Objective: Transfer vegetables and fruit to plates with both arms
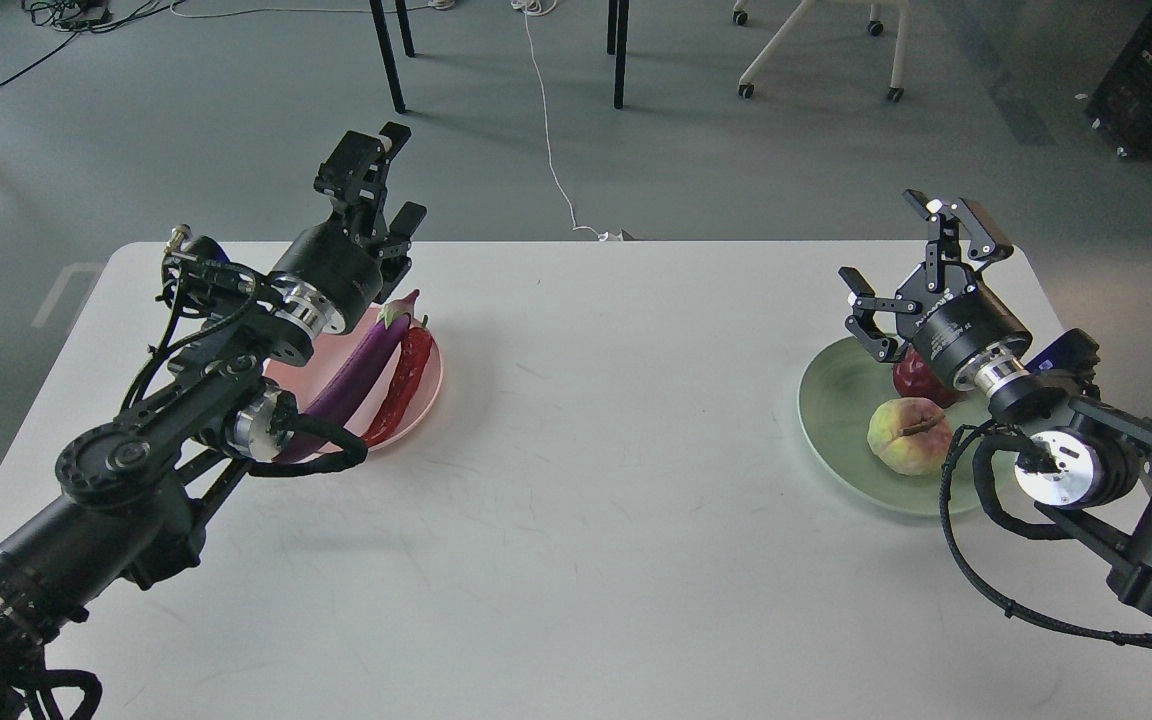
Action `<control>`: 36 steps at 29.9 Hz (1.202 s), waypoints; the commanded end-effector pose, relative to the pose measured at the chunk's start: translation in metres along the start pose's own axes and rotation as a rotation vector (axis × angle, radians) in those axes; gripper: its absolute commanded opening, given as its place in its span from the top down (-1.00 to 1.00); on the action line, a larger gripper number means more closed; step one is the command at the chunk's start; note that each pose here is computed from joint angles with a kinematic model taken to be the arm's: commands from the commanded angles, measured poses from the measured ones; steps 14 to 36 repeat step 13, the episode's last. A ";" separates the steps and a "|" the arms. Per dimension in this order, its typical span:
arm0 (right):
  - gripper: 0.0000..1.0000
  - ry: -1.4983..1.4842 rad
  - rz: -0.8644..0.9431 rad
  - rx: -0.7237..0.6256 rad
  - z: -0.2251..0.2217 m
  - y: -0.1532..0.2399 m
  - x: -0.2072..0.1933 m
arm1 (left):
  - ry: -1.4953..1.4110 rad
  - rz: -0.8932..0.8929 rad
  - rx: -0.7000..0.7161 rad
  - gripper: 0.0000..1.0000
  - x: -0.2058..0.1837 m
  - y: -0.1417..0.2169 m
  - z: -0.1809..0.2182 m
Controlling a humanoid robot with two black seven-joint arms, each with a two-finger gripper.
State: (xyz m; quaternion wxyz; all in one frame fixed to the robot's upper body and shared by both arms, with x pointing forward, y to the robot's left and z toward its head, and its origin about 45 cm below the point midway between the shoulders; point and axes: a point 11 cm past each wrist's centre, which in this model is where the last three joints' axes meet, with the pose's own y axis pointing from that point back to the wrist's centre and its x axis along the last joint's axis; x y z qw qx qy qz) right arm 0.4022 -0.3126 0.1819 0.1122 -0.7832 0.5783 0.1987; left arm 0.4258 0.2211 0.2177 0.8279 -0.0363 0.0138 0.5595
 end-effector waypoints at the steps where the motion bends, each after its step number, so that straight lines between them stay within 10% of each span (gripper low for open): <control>1: -0.96 0.016 0.035 -0.029 0.017 -0.002 -0.001 | 0.133 -0.016 0.025 -0.97 0.006 0.023 -0.031; 36: -0.96 0.050 0.074 -0.054 0.035 -0.003 -0.006 | 0.214 0.015 0.037 -0.97 0.010 0.034 -0.049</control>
